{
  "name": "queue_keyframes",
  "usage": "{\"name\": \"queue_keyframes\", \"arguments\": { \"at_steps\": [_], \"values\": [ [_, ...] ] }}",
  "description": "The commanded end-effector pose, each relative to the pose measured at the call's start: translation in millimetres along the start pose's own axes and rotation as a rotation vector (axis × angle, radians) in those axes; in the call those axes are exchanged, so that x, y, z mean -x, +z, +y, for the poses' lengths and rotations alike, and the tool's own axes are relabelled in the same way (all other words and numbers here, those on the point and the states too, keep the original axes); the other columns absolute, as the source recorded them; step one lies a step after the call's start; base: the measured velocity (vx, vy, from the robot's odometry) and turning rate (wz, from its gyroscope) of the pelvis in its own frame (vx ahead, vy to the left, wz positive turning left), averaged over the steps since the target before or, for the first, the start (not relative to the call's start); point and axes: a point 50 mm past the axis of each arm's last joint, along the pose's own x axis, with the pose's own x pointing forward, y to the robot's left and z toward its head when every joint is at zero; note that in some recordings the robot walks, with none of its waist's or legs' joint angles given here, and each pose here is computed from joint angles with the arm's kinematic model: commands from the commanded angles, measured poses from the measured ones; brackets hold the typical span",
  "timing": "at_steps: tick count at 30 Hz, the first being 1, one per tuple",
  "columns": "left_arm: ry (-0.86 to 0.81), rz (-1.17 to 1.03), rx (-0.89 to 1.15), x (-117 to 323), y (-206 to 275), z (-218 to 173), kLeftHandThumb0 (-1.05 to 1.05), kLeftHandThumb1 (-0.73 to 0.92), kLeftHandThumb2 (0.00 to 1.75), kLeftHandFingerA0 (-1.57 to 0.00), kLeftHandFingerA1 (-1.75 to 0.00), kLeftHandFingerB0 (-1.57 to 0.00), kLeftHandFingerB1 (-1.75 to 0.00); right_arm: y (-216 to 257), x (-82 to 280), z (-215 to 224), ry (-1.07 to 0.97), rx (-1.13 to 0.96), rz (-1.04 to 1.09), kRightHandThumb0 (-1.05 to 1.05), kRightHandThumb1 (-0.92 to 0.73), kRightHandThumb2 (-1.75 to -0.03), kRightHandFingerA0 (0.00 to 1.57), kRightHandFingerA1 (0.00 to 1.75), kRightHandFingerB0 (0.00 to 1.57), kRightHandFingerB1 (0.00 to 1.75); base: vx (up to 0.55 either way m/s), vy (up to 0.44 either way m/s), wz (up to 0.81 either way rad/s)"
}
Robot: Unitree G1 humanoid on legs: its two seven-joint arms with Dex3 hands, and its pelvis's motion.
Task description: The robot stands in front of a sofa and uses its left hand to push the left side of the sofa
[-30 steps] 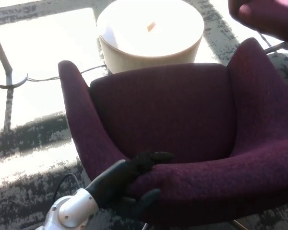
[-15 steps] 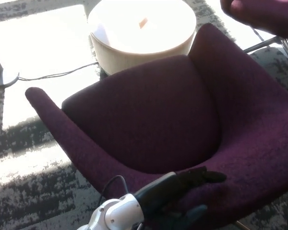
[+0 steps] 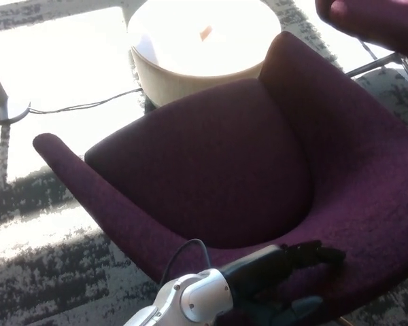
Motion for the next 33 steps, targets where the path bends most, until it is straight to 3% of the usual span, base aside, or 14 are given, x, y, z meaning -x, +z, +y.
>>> {"name": "queue_keyframes", "arguments": {
  "at_steps": [1,6,7,8,9,16,17,20,21,24,28,29,32,33],
  "values": [
    [-0.099,0.039,0.030,-9,0,-22,-0.88,0.72,1.13,-0.17,-0.52,0.00,-0.38,0,0,-6,-0.023,0.019,0.003,-0.56,-0.78,-0.64,0.61,0.43,0.53,0.40,0.00,0.000,0.00],
    [-0.101,0.023,0.048,-15,7,-27,-0.87,0.71,1.11,-0.09,-0.48,-0.04,-0.40,0,-1,-6,-0.015,-0.007,0.007,-0.58,-0.78,-0.64,0.80,0.59,0.66,0.43,0.00,0.000,0.00],
    [-0.100,0.023,0.045,-17,8,-28,-0.87,0.90,0.67,-0.17,-0.37,-0.13,-0.30,0,-1,-6,-0.014,-0.009,0.006,-0.58,-0.79,-0.64,0.78,0.60,0.65,0.43,0.00,0.000,0.00],
    [-0.098,0.024,0.043,-18,8,-28,-0.87,0.90,0.67,-0.17,-0.37,-0.13,-0.30,0,-1,-6,-0.014,-0.009,0.007,-0.58,-0.79,-0.64,0.78,0.60,0.65,0.43,0.00,0.000,0.00],
    [-0.108,0.031,0.027,-21,10,-30,-0.87,0.71,1.12,-0.14,-0.50,-0.02,-0.39,-1,-1,-6,-0.013,-0.019,0.014,-0.58,-0.79,-0.64,0.77,0.59,0.62,0.42,0.00,0.000,0.00],
    [-0.135,0.018,0.011,-29,18,-34,-0.89,0.71,1.14,-0.11,-0.47,-0.03,-0.37,-1,-4,-5,-0.005,-0.116,0.040,-0.50,-0.79,-0.63,0.76,0.65,0.72,0.45,0.00,0.000,0.00],
    [-0.143,0.018,0.009,-29,19,-35,-0.97,0.92,0.70,-0.13,-0.35,-0.12,-0.26,-2,-3,-5,-0.005,-0.116,0.042,-0.49,-0.79,-0.64,0.83,0.75,0.74,0.49,0.00,0.000,0.00],
    [-0.156,0.022,0.010,-31,21,-37,-0.96,0.92,0.70,-0.14,-0.36,-0.12,-0.26,-2,-2,-5,0.001,-0.139,0.034,-0.49,-0.79,-0.64,0.81,0.77,0.74,0.49,0.00,0.000,0.00],
    [-0.156,0.023,0.014,-31,21,-38,-0.90,0.70,1.14,-0.04,-0.45,-0.09,-0.33,-2,-2,-5,-0.002,-0.087,0.033,-0.50,-0.79,-0.64,0.73,0.73,0.69,0.45,0.00,0.000,0.00],
    [-0.166,0.026,0.017,-32,22,-39,-0.88,0.69,1.14,-0.01,-0.44,-0.11,-0.31,5,1,-7,0.061,0.329,-0.093,-0.43,-0.76,-0.64,0.58,0.53,0.64,0.44,0.00,0.000,0.00],
    [-0.171,0.019,0.003,-31,22,-39,-0.88,0.71,1.14,-0.02,-0.44,-0.10,-0.32,2,0,-7,0.042,0.238,-0.039,-0.46,-0.76,-0.63,0.61,0.54,0.69,0.43,0.00,0.000,0.00],
    [-0.169,0.020,0.007,-32,21,-39,-0.88,0.70,1.13,-0.03,-0.45,-0.10,-0.33,1,1,-7,0.056,0.284,-0.039,-0.48,-0.77,-0.63,0.65,0.73,0.69,0.48,0.00,0.000,0.00],
    [-0.166,0.024,0.013,-31,19,-41,-0.88,0.70,1.13,-0.03,-0.45,-0.10,-0.33,1,1,-6,0.062,0.432,-0.067,-0.45,-0.76,-0.63,0.63,0.72,0.67,0.49,0.00,0.000,0.00],
    [-0.166,0.018,0.010,-31,19,-41,-0.96,0.89,0.71,-0.11,-0.37,-0.12,-0.27,1,1,-6,0.061,0.435,-0.068,-0.45,-0.76,-0.63,0.63,0.72,0.67,0.49,0.00,0.000,0.00]
  ]
}}
